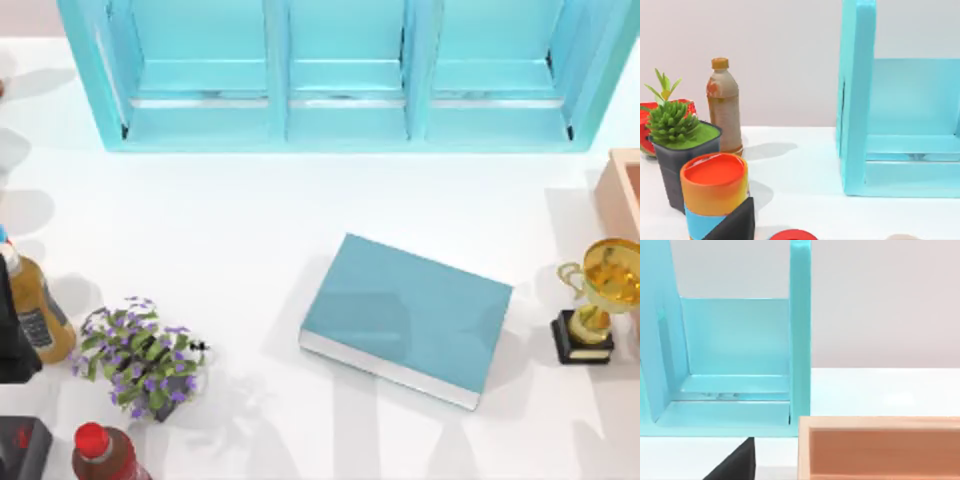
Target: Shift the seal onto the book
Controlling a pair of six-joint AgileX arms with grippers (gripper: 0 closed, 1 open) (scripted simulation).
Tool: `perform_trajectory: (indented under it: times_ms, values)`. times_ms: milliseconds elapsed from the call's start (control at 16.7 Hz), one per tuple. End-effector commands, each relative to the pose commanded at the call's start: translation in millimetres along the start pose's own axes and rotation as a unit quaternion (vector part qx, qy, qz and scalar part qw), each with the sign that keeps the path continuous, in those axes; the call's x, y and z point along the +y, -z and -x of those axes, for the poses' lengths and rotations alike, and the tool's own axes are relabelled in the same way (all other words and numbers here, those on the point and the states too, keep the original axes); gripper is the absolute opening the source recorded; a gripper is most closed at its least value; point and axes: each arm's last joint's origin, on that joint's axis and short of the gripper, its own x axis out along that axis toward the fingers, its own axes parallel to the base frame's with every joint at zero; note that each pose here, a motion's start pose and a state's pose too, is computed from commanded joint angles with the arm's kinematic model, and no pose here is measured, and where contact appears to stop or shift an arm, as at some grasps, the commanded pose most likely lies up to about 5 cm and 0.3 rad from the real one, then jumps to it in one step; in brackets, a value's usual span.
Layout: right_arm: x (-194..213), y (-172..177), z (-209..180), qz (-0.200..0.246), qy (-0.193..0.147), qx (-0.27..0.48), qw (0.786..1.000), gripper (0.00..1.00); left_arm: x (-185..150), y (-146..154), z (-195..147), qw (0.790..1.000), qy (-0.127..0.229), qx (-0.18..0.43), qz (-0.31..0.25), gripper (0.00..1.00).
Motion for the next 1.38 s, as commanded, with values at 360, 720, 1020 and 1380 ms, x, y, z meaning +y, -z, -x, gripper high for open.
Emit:
perform_trajectory:
  times_ms: [360, 720, 1020, 1380]
  values:
    - [-2.0, -16.3, -1.2, 0.010, 0.009, 0.053, 0.998, 1.00, 0.0, 0.0, 0.0, 1.000, 0.000, 0.000, 0.000, 1.00]
    - [-12.1, -77.8, -32.4, 0.033, 0.031, 0.256, 0.966, 1.00, 0.0, 0.0, 0.0, 1.000, 0.000, 0.000, 0.000, 1.00]
    - [-35.3, -109.7, -106.8, 0.032, 0.036, 0.471, 0.881, 1.00, 0.0, 0.0, 0.0, 1.000, 0.000, 0.000, 0.000, 1.00]
    - [-75.3, -95.9, -197.9, 0.010, 0.017, 0.650, 0.760, 1.00, 0.0, 0.0, 0.0, 1.000, 0.000, 0.000, 0.000, 1.00]
